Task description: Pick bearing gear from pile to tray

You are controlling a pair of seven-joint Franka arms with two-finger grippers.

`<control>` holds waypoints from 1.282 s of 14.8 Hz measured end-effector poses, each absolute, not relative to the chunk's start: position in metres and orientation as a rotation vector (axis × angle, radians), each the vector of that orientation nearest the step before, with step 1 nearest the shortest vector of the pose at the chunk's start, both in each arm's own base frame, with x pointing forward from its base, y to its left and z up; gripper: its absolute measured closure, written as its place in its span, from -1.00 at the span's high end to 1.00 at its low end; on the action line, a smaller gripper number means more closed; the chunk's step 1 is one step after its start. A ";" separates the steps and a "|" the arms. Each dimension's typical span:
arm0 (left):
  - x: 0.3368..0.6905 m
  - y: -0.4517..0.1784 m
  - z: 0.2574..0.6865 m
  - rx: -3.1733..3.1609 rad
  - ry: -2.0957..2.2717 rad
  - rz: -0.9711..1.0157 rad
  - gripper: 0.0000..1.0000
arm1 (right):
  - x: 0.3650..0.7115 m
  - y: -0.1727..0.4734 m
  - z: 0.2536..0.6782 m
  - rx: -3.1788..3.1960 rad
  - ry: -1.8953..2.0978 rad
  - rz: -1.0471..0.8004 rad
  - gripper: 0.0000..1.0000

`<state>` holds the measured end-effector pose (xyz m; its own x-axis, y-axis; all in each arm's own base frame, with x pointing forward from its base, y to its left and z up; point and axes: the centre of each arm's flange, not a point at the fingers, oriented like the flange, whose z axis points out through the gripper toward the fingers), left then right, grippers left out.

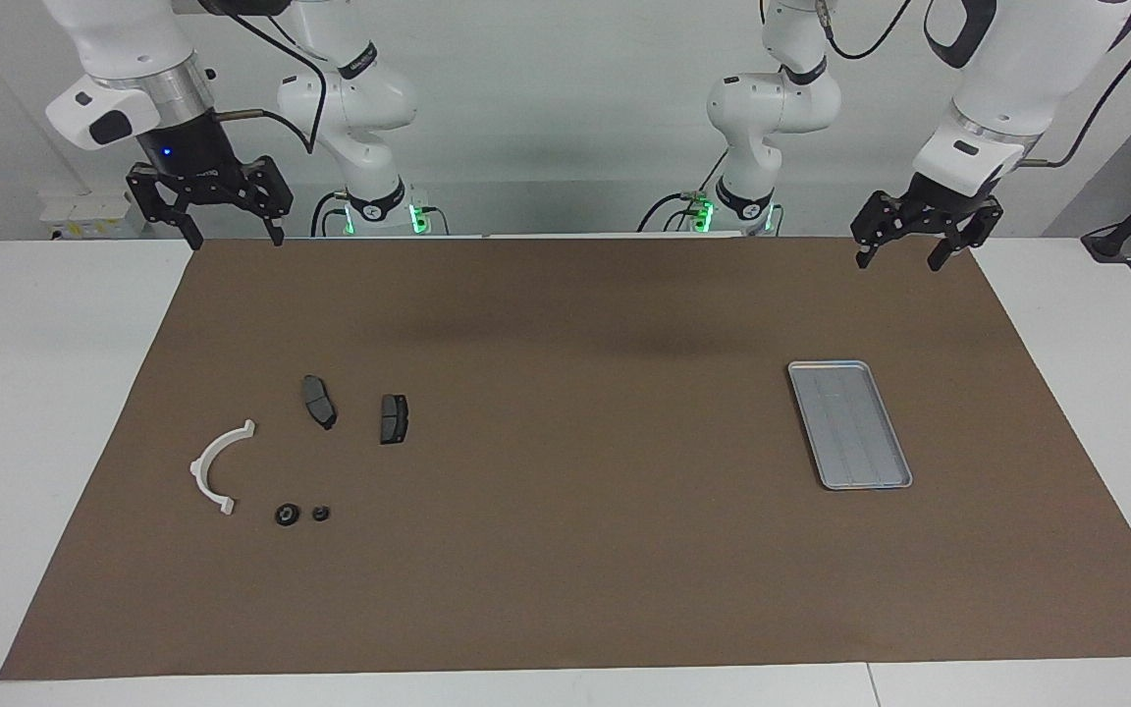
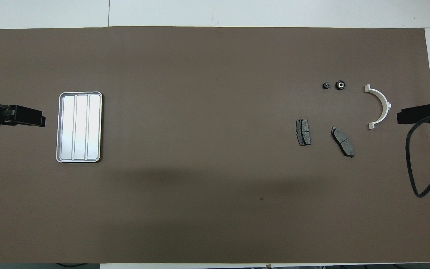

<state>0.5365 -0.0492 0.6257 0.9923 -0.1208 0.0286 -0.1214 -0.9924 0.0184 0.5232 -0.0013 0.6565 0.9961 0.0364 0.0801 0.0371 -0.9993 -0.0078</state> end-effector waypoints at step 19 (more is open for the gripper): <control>0.536 -0.049 0.624 3.116 -0.189 0.036 1.00 | 0.519 0.006 0.657 -3.128 -0.080 -0.125 1.00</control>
<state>0.5364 -0.0491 0.6239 0.9924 -0.1208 0.0245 -0.1212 -0.9924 0.0186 0.5192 0.0064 0.6572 0.9955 0.0507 0.0800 0.0515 -0.9986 -0.0083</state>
